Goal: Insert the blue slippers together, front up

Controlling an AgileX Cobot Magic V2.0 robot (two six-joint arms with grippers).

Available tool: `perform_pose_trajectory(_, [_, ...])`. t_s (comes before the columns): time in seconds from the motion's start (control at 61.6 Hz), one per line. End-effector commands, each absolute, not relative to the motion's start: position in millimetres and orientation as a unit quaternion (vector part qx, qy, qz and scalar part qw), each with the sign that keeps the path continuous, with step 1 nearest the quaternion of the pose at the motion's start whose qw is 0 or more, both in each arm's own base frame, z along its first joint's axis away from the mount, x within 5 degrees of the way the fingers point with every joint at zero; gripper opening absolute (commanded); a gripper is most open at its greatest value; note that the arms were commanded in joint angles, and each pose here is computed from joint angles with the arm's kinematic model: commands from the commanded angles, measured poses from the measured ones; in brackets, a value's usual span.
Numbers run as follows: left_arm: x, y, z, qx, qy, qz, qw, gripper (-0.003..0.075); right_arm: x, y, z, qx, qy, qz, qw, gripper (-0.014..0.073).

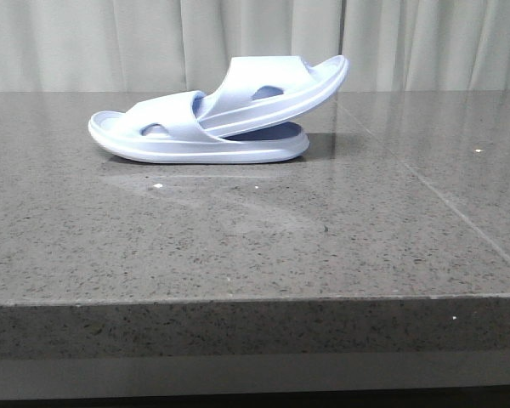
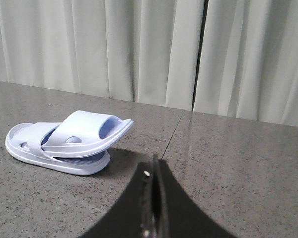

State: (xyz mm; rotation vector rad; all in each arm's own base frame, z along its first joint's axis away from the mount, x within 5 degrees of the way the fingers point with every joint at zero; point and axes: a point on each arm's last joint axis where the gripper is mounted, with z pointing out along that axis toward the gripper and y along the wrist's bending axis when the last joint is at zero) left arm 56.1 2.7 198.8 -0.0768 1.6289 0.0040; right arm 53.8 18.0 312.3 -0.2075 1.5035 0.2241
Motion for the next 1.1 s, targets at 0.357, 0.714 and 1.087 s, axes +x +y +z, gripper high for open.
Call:
perform_pose_trajectory(0.357, [55, 3, 205, -0.036, 0.694, -0.001, 0.719, -0.002, 54, 16, 326, -0.08, 0.65, 0.101, 0.749, -0.0108])
perform_pose_trajectory(0.714, [55, 3, 205, -0.036, 0.694, -0.001, 0.719, -0.002, 55, 16, 323, -0.078, 0.652, 0.1, 0.748, -0.0108])
perform_pose_trajectory(1.087, [55, 3, 205, -0.036, 0.694, -0.001, 0.719, -0.002, 70, 5, 250, 0.034, 0.676, 0.091, 0.731, -0.0108])
